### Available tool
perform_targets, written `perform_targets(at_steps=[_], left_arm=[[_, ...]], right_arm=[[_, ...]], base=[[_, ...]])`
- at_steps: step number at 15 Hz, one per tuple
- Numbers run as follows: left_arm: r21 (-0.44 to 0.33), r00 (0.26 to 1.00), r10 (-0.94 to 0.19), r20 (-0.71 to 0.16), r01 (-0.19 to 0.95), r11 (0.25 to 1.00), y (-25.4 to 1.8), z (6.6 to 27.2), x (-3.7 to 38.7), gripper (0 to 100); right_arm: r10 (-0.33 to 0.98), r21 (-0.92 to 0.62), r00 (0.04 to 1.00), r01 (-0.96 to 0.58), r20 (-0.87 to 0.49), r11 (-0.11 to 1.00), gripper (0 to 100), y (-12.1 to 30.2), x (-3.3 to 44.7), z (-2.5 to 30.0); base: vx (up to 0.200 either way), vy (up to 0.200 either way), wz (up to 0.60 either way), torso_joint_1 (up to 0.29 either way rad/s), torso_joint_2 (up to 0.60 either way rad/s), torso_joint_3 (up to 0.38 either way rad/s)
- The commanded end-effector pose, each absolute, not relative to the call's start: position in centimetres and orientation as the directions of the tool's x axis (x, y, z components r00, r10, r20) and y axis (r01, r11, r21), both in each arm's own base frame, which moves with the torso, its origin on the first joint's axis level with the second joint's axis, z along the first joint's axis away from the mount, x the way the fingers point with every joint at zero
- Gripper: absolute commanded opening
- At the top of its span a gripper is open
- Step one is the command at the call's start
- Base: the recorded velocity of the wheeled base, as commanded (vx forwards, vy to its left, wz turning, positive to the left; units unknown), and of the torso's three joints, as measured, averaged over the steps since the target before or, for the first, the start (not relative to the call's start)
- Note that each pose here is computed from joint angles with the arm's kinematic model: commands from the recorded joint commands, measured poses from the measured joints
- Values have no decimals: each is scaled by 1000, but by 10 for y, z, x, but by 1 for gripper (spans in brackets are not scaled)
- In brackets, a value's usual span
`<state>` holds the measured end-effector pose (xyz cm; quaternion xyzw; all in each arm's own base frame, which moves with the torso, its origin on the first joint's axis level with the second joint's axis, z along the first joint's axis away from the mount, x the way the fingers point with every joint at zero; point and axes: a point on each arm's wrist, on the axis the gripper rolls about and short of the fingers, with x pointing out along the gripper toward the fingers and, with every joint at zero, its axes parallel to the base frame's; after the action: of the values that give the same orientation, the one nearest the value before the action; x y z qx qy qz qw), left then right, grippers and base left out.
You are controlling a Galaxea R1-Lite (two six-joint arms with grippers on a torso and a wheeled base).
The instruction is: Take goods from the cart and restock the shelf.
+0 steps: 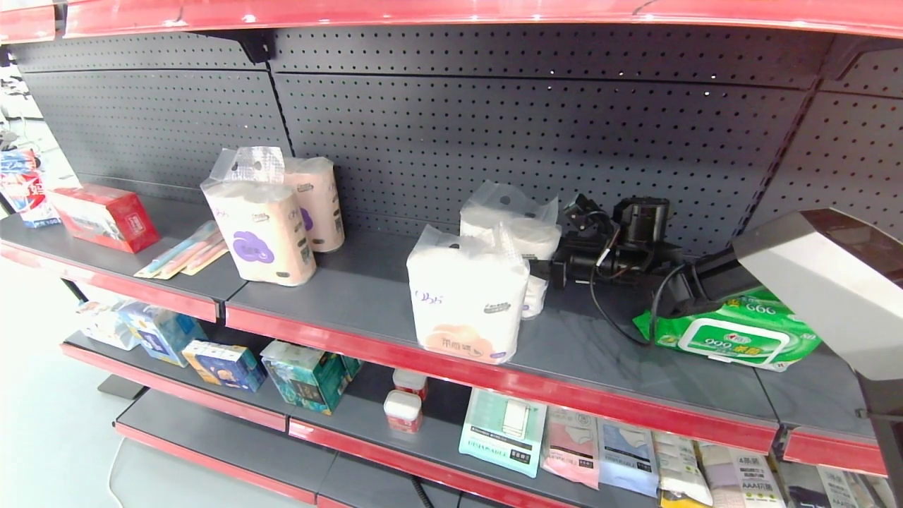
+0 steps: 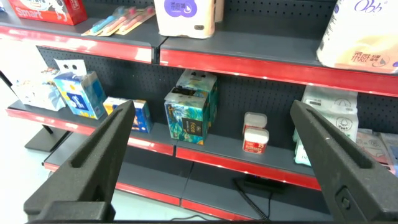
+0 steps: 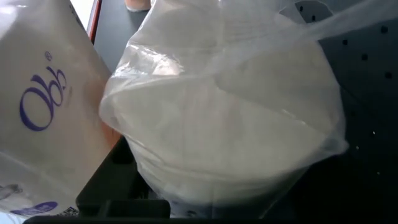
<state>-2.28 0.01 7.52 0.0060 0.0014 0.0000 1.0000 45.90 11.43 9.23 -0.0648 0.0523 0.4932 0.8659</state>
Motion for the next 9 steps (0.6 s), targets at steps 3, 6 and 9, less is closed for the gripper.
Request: perform_targets(at_steps=[3,6,9], left_arm=[[12,1000,-2,-3,2,1000,0,75,-23,100],[12,1000,0,-3,0,1000,0,75,-23,100],[12,1000,0,-3,0,1000,0,75,-23,100]], right_arm=[[849,-66,505,-863,-154,501,0,114,460,91],[861,-92,487,-873,-148,479,0,114,459,91],[873,-93,464,-886,-148,455,0,118,458,89]], base=[[0,0,0,0,0,0],[0,0,0,0,0,0],[0,0,0,0,0,0]])
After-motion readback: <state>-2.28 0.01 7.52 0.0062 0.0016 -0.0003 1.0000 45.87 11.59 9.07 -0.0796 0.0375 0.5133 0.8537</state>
